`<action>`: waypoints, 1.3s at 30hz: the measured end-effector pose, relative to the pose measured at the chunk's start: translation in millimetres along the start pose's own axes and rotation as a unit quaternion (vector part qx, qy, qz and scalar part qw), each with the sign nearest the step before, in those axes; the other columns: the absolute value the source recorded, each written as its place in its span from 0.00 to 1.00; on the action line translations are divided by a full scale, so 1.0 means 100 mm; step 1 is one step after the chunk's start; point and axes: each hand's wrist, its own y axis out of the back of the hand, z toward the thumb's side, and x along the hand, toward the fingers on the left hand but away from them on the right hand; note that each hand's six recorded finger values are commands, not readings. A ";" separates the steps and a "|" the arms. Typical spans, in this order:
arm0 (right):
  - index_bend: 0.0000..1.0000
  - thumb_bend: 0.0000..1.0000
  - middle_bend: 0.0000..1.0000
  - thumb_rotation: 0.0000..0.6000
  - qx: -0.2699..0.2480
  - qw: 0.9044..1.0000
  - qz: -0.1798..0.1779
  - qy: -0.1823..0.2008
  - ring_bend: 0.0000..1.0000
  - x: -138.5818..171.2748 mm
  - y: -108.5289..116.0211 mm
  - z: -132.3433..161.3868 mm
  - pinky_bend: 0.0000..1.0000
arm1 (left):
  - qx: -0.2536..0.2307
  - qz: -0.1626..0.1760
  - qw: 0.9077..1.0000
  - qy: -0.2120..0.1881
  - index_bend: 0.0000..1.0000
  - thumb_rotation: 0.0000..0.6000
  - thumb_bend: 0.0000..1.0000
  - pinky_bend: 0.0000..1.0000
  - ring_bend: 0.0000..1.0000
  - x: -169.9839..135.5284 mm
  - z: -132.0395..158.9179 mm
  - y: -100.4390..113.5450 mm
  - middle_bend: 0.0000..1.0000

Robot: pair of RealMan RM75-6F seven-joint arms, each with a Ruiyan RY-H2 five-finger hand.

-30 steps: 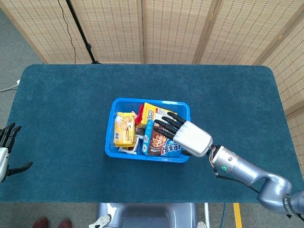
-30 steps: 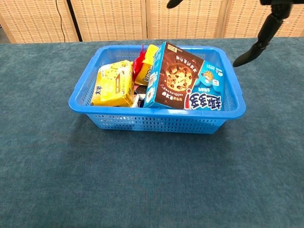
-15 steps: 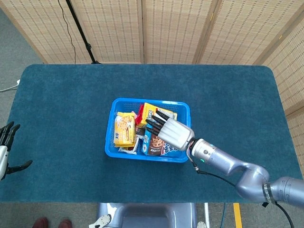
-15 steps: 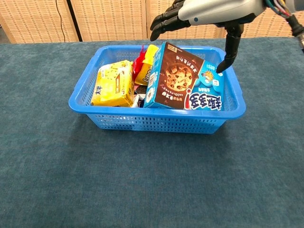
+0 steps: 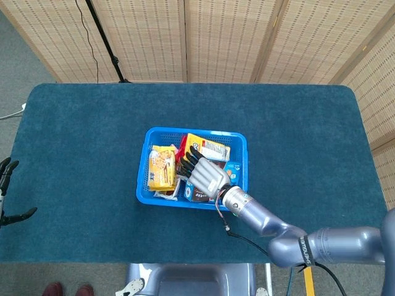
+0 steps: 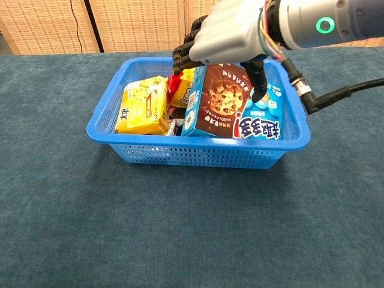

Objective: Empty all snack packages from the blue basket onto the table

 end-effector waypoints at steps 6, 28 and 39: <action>0.08 0.00 0.00 1.00 0.052 0.998 0.041 -0.014 0.00 -0.10 0.09 0.27 0.00 | -0.006 0.000 1.000 0.002 0.00 1.00 0.00 0.00 0.00 0.01 -0.03 0.02 0.00; 0.68 0.30 0.45 1.00 0.093 0.993 -0.055 0.039 0.29 -0.24 0.22 0.52 0.44 | -0.015 -0.008 1.000 0.000 0.00 1.00 0.00 0.00 0.00 0.03 -0.07 0.03 0.00; 0.70 0.32 0.47 1.00 0.092 0.986 -0.141 0.016 0.33 0.15 0.39 0.05 0.49 | -0.012 -0.018 1.000 -0.007 0.00 1.00 0.00 0.00 0.00 0.02 -0.01 -0.02 0.00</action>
